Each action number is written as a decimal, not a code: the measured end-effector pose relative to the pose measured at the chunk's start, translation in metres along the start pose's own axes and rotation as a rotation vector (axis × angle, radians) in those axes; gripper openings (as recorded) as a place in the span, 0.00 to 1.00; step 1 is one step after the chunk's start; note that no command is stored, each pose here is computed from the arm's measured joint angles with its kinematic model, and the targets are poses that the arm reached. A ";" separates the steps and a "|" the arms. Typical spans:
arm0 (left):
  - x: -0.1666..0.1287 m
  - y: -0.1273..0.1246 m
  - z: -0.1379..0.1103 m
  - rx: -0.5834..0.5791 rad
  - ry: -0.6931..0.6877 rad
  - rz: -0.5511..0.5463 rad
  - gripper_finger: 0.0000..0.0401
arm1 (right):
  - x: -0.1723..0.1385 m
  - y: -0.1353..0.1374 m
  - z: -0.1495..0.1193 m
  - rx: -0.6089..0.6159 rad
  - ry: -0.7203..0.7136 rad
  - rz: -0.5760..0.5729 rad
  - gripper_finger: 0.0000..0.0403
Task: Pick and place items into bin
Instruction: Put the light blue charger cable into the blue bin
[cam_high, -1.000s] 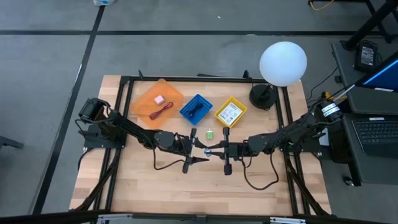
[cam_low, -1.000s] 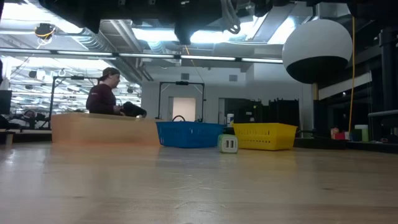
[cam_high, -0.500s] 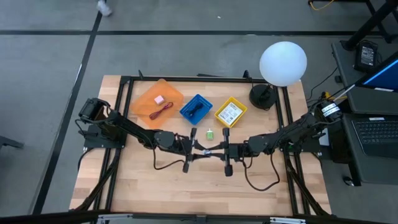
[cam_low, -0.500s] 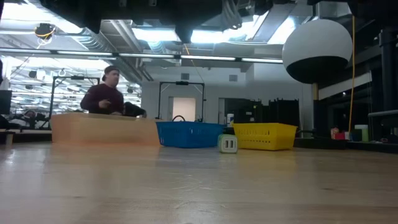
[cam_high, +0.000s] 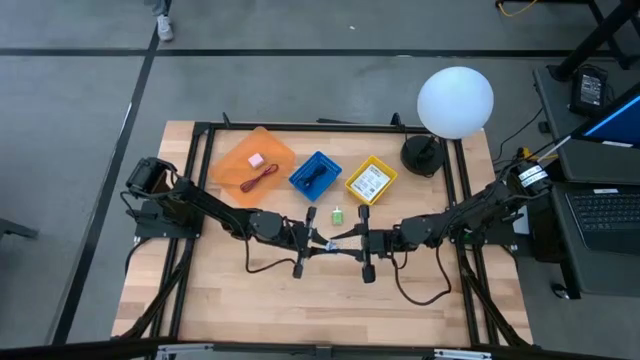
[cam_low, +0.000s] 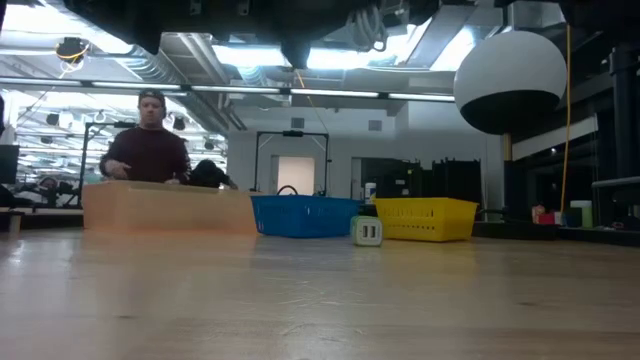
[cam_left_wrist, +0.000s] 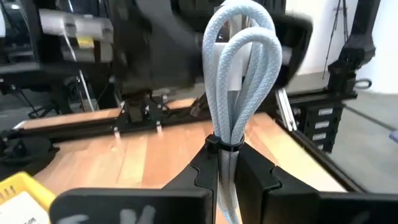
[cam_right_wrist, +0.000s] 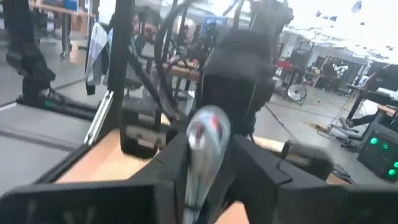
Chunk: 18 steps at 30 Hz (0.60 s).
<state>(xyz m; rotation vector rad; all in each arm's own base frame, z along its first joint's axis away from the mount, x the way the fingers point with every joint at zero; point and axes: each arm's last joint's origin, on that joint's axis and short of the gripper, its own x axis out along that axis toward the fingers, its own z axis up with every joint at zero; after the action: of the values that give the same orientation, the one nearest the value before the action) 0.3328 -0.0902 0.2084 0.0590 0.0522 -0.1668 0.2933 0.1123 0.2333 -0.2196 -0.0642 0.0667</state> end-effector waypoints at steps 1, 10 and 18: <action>-0.001 0.000 0.000 0.002 0.014 0.001 0.06 | -0.001 0.000 0.002 0.003 -0.006 0.000 0.27; -0.021 -0.001 0.010 0.028 0.068 0.089 0.06 | -0.017 0.004 0.017 -0.023 0.063 -0.079 0.39; -0.049 -0.003 0.006 0.070 0.090 0.199 0.06 | -0.044 0.001 0.029 0.054 0.210 -0.101 0.39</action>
<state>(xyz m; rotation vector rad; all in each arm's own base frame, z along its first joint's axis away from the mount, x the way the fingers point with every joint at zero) 0.2845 -0.0857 0.2170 0.1412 0.1294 0.0334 0.2477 0.1164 0.2588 -0.1677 0.1352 -0.0552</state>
